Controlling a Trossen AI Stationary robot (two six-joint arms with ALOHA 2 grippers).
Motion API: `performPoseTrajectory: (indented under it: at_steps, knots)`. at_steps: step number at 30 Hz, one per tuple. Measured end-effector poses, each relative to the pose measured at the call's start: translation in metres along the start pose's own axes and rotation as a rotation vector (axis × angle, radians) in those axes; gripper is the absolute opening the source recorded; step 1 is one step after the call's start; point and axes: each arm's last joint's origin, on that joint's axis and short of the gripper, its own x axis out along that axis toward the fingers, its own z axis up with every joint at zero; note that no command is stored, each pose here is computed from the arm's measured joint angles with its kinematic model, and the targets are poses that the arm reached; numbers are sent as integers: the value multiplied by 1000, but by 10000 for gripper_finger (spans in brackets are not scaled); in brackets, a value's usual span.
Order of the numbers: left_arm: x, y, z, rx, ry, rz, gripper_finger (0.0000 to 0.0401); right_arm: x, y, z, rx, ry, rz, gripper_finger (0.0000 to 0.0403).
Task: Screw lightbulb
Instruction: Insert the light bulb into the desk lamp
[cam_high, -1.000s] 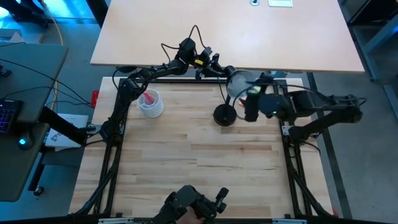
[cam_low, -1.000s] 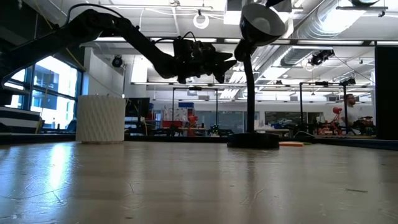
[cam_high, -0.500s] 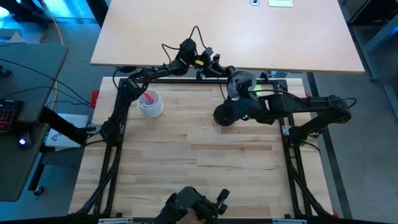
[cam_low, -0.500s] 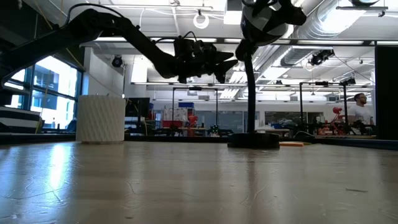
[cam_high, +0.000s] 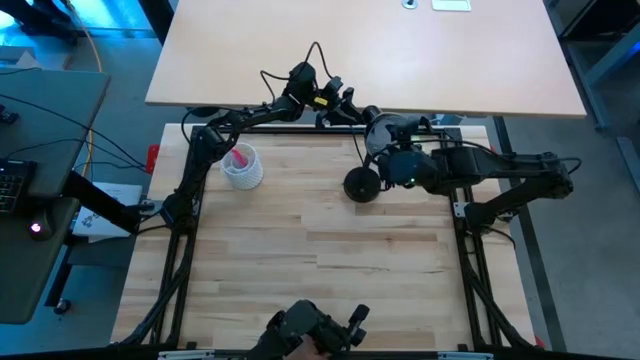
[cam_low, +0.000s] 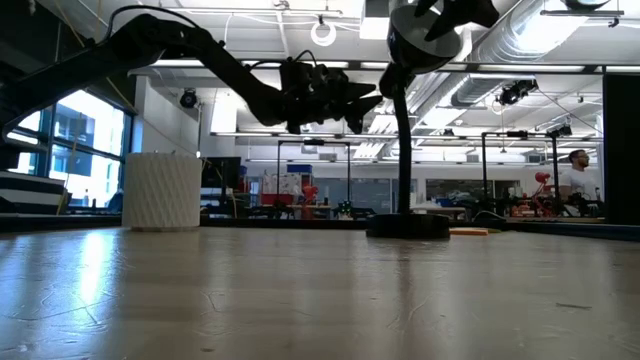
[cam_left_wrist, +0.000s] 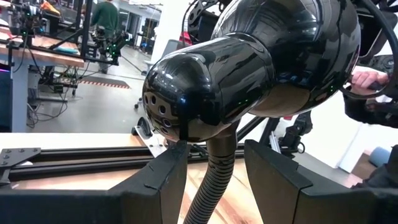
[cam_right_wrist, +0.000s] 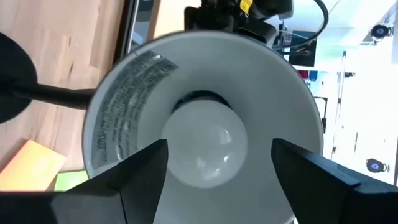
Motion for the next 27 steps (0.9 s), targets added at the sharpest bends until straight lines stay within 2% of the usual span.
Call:
performPoseTrajectory:
  at_steps: [8,12,27]
  knots:
    - [0,0,0,0,0,-1,154,2,-1,-2,13,-15,24,315]
    - [0,0,0,0,0,-1,154,11,-5,-7,93,3,46,328]
    - [1,0,0,0,1,-3,154,19,-9,-12,73,20,54,330]
